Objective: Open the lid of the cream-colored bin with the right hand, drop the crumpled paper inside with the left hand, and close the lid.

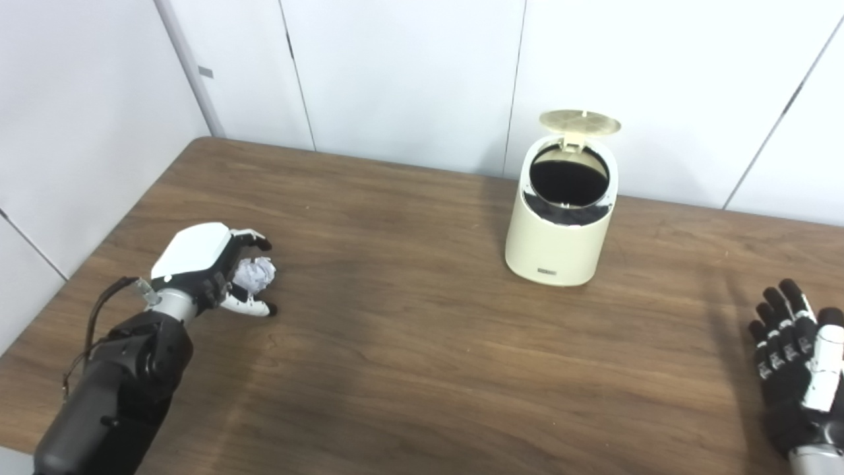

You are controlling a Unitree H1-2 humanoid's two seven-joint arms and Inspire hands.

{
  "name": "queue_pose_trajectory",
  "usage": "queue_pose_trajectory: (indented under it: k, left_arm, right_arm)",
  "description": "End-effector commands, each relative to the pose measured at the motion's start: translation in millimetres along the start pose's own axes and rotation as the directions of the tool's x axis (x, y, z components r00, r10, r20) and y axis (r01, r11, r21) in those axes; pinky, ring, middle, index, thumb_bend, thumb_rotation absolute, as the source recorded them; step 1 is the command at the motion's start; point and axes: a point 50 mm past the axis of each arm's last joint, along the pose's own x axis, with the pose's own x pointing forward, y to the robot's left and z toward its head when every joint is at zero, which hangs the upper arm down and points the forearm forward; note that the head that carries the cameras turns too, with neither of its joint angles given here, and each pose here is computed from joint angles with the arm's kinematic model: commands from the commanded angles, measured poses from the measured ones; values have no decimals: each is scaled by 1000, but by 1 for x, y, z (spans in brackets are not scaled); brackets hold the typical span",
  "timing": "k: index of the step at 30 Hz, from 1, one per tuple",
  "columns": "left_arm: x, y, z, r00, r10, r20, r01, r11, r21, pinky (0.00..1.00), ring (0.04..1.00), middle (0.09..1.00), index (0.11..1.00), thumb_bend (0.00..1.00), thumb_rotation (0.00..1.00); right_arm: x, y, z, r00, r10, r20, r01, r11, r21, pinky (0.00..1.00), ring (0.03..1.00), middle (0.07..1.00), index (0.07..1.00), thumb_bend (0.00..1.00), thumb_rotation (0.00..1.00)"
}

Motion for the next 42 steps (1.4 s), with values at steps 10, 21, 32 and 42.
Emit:
queue_pose_trajectory:
  k: [10,21,32,42]
  left_arm:
    - [15,29,-5,1000,-2,26,0,999,47,684,799,806,765,785,86]
    - [17,35,0,996,-93,-9,93,991,96,683,801,810,777,753,96]
    - [17,31,0,994,-110,-22,112,989,99,697,820,824,791,744,87]
    - [19,30,2,994,-105,-19,105,995,-2,671,747,772,754,725,10]
  right_arm:
    - [-1,3,-3,1000,10,-19,-9,1000,13,1000,981,952,918,401,1000]
    - [1,2,-6,1000,11,-20,-11,1000,23,1000,982,948,916,415,1000]
    - [1,1,-5,1000,18,-24,-17,1000,26,1000,1000,937,924,407,1000]
    - [1,2,-6,1000,9,-26,-8,1000,26,1000,990,921,914,420,1000]
